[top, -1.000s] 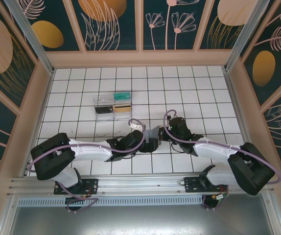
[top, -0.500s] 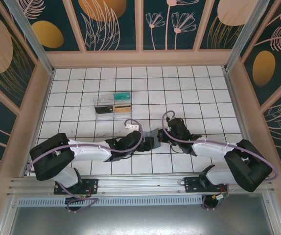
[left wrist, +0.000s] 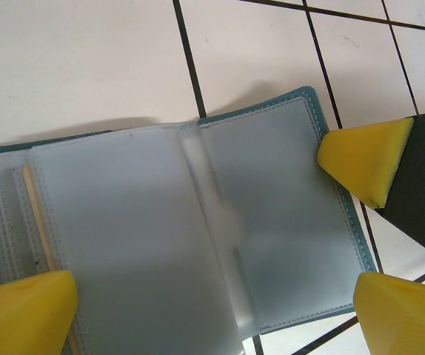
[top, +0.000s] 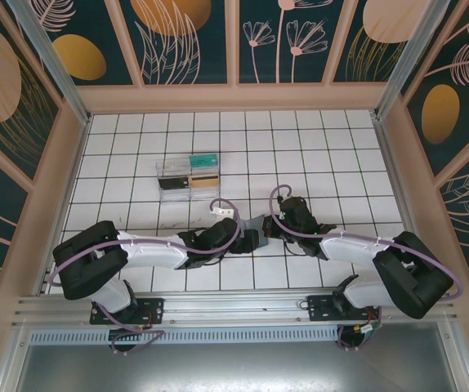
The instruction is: Take the credit cards out of the card holder
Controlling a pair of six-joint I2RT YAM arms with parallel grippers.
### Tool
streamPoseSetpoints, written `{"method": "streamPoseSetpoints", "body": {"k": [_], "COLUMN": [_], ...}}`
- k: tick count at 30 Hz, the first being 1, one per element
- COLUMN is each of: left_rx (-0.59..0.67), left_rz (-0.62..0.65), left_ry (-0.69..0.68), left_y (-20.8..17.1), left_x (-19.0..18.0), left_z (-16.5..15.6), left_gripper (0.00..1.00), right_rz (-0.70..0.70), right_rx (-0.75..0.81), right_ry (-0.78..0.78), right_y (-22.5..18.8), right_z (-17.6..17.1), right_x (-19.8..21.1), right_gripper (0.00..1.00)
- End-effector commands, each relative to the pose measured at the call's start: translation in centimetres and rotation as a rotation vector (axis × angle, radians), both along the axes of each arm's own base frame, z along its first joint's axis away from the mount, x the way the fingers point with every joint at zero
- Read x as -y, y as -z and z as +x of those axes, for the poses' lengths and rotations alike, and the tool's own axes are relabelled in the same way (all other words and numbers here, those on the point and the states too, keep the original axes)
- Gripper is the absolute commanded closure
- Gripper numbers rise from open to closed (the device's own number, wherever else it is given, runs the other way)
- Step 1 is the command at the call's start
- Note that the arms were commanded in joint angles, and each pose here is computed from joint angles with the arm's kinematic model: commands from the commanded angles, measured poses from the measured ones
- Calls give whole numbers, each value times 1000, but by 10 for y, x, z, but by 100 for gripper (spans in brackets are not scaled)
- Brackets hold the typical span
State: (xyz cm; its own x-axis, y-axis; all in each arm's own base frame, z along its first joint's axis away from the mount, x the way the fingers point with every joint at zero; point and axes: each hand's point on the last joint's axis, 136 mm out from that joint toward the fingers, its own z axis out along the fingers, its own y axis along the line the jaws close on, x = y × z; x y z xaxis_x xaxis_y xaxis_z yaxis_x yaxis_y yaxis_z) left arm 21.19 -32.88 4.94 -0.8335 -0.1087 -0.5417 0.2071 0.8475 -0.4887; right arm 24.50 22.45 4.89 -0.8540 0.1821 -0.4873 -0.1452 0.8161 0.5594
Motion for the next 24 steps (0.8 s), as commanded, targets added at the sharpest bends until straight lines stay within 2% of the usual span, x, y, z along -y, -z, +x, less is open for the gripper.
{"method": "streamPoseSetpoints", "body": {"k": [1,11,24], "left_rx": [-2,17,-19], "left_rz": [3,5,23], "left_ry": [17,-45,-19], "left_y": [-1,-9,5], "left_x": [3,-14,-9], "left_z": [0,2,-2], "left_gripper": [4,4,5], "right_rz": [2,-3,-1], "right_rx": [-13,-15,-17], "right_ry": [-27,-25,-26], "right_y": [4,5,5], "right_z": [-4,-4,-4], "right_x": [-3,-2,-3], "right_gripper": [99,99,99]}}
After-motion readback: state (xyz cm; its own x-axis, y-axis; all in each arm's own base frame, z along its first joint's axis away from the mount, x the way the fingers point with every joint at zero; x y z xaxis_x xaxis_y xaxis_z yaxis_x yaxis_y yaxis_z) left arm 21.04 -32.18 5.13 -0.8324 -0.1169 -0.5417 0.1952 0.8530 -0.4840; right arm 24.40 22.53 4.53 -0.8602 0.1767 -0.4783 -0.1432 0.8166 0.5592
